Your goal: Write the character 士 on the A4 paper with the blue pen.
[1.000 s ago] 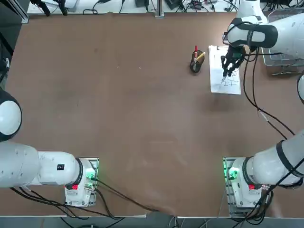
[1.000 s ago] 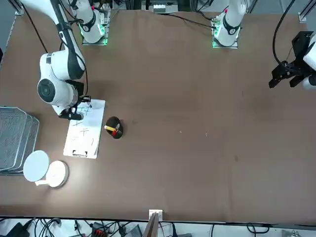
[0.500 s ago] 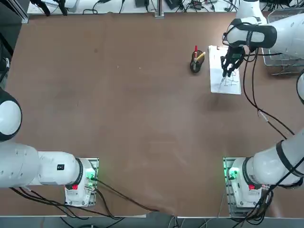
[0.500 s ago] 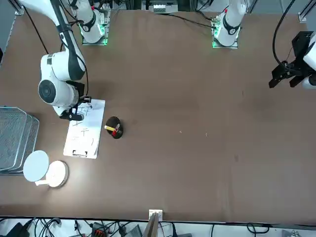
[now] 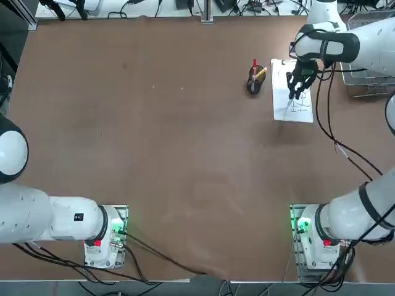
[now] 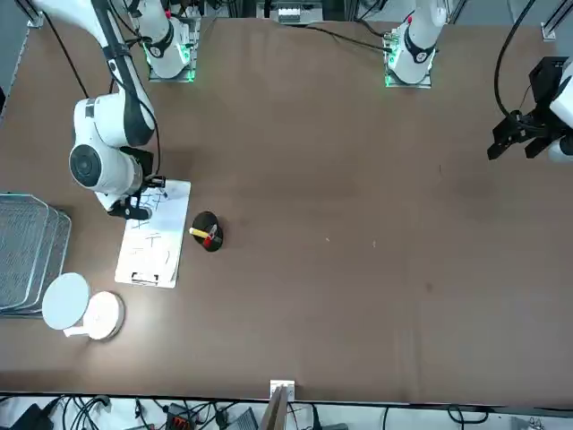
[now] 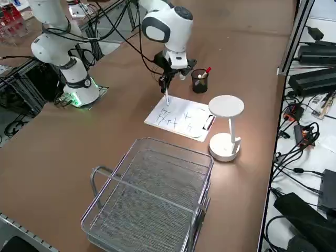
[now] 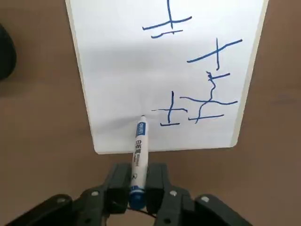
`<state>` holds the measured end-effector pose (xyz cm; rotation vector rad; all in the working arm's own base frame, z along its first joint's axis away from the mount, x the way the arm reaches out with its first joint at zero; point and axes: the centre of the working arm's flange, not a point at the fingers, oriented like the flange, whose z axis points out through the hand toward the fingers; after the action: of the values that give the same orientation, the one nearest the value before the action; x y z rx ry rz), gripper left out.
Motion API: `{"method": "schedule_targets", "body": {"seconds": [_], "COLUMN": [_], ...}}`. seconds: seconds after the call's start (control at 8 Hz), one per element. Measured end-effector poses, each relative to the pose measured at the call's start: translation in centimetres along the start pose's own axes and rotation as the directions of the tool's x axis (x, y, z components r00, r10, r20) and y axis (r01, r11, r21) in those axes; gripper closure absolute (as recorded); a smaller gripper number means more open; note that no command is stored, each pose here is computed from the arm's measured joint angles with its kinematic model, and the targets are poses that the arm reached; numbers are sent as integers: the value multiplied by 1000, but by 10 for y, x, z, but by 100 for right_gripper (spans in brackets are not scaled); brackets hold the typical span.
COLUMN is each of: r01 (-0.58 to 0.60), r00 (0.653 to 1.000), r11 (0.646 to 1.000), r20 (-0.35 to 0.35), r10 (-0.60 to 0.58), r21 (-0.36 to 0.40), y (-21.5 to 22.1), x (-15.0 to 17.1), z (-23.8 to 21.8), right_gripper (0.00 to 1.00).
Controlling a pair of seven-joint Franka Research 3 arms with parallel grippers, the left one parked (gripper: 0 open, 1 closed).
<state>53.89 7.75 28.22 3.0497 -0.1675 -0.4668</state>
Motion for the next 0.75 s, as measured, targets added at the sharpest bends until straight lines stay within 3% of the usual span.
{"method": "schedule_targets", "body": {"seconds": [0.75], "r01": [-24], "r00": [1000], "r11": [999], "r20": [4], "r10": [24], "r21": [36], "y": [-7], "x": [-1], "z": [0], "right_gripper": [79]}}
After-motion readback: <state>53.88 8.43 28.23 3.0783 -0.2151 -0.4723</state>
